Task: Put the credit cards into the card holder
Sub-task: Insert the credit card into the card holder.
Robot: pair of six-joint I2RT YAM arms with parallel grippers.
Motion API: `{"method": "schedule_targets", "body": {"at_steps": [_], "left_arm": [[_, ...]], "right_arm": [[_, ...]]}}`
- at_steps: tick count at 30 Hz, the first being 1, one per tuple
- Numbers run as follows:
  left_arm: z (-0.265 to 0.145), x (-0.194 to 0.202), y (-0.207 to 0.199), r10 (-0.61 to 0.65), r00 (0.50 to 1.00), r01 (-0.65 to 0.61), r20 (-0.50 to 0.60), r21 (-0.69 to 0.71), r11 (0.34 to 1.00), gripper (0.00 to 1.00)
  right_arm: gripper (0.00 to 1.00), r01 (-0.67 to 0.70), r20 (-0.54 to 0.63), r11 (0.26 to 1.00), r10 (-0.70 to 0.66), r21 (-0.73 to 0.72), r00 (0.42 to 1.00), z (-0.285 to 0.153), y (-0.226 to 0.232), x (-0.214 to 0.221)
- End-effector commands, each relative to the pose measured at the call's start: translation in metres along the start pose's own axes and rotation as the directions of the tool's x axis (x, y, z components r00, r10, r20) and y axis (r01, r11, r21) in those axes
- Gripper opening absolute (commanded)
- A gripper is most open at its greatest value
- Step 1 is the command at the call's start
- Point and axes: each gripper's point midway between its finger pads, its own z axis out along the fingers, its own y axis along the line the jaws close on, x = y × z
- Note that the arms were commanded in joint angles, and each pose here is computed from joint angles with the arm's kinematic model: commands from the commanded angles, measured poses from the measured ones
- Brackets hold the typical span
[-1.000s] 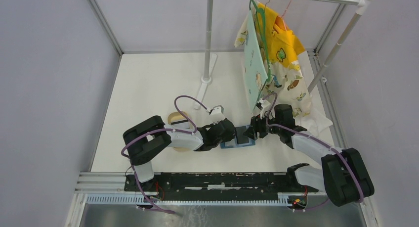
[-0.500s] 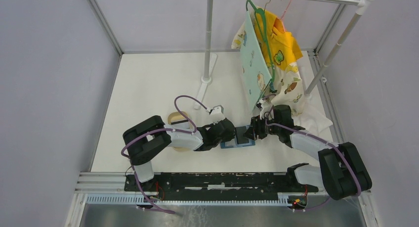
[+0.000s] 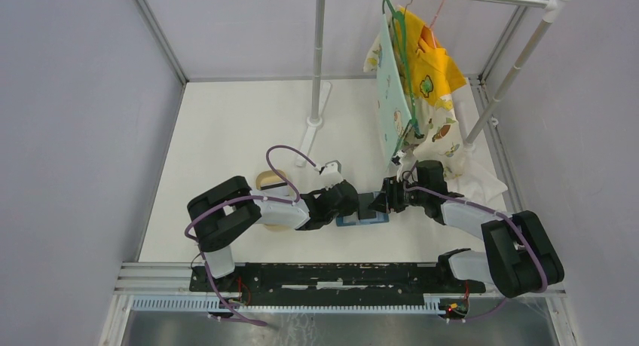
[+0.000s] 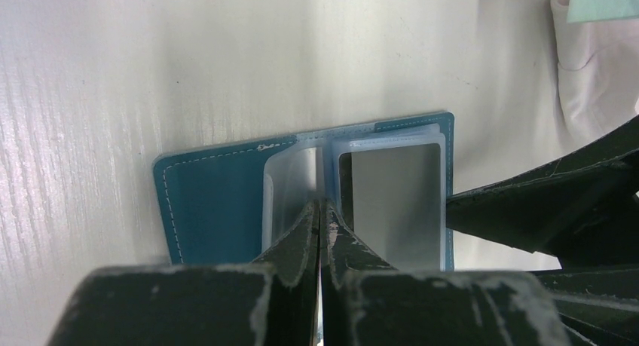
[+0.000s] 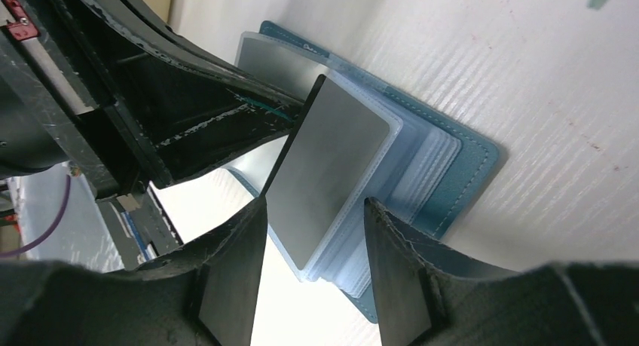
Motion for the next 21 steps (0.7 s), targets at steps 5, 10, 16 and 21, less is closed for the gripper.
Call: {"method": "schedule_targets", "body": {"at_steps": [5, 10, 16, 21], "left_arm": [[-0.007, 0.003, 0.004, 0.051, 0.999, -0.051, -0.015, -0.007, 0.999, 0.02], [-0.007, 0.003, 0.003, 0.056, 0.998, -0.056, -0.017, -0.003, 0.998, 0.02], [-0.007, 0.003, 0.001, 0.063, 0.998, -0.063, -0.023, 0.006, 0.998, 0.02], [-0.007, 0.004, -0.001, 0.066, 0.997, -0.066, -0.026, 0.010, 0.998, 0.02]], "right_arm": [[0.53, -0.007, 0.068, 0.995, 0.014, -0.097, 0.998, -0.006, 0.018, -0.016], [0.50, -0.006, 0.076, 0.994, 0.014, -0.105, 0.997, -0.007, 0.019, -0.018], [0.46, -0.009, 0.075, 0.992, 0.019, -0.124, 0.997, -0.007, 0.022, -0.017], [0.47, -0.012, 0.073, 0.989, 0.023, -0.147, 0.997, -0.007, 0.026, -0.017]]}}
